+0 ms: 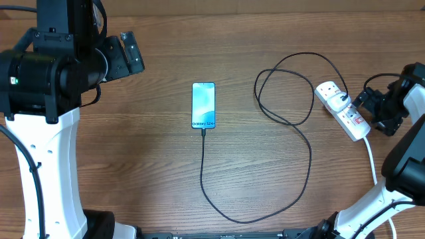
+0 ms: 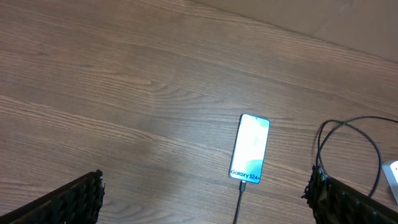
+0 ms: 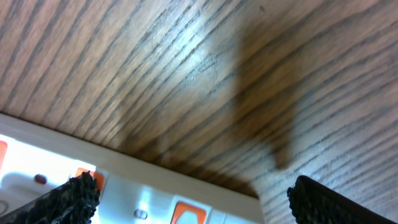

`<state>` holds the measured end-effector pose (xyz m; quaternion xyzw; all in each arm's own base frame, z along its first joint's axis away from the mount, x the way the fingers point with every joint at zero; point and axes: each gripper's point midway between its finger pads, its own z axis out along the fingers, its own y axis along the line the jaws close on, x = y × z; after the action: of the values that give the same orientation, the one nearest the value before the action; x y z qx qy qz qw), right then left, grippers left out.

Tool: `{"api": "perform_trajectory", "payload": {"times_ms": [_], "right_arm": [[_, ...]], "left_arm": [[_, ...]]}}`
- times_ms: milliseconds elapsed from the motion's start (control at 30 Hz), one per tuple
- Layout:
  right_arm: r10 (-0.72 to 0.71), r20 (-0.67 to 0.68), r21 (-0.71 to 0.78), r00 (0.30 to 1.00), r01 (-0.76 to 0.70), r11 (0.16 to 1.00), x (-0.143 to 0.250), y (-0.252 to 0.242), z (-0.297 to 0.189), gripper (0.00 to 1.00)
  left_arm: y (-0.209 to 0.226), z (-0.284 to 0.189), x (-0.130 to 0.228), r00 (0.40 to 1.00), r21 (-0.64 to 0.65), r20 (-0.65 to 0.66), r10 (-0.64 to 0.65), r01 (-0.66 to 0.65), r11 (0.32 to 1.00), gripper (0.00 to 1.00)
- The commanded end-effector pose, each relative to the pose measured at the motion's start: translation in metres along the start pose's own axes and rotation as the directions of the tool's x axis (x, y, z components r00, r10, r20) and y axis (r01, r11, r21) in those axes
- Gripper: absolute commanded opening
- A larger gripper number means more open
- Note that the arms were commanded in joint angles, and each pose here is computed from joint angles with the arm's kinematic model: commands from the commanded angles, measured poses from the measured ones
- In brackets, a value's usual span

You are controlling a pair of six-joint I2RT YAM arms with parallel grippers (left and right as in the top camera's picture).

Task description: Plug charger to phone and switch on socket

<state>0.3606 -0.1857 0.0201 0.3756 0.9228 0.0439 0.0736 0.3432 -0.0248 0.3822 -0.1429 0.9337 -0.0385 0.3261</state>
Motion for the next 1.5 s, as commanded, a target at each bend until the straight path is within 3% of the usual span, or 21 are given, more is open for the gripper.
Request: {"api": "perform_trajectory", "payload": {"times_ms": [0, 1467], "right_arm": [[-0.002, 0.023, -0.019, 1.0, 0.003, 1.0, -0.015, 0.006, -0.012, 1.0], [0.007, -0.081, 0.0, 0.997, -0.007, 1.0, 0.01, 0.007, 0.005, 1.0]], "left_arm": [[0.003, 0.0, -0.003, 1.0, -0.015, 0.011, -0.012, 0.013, 1.0, 1.0], [0.003, 0.0, -0.003, 1.0, -0.015, 0.011, -0.012, 0.013, 1.0, 1.0]]}}
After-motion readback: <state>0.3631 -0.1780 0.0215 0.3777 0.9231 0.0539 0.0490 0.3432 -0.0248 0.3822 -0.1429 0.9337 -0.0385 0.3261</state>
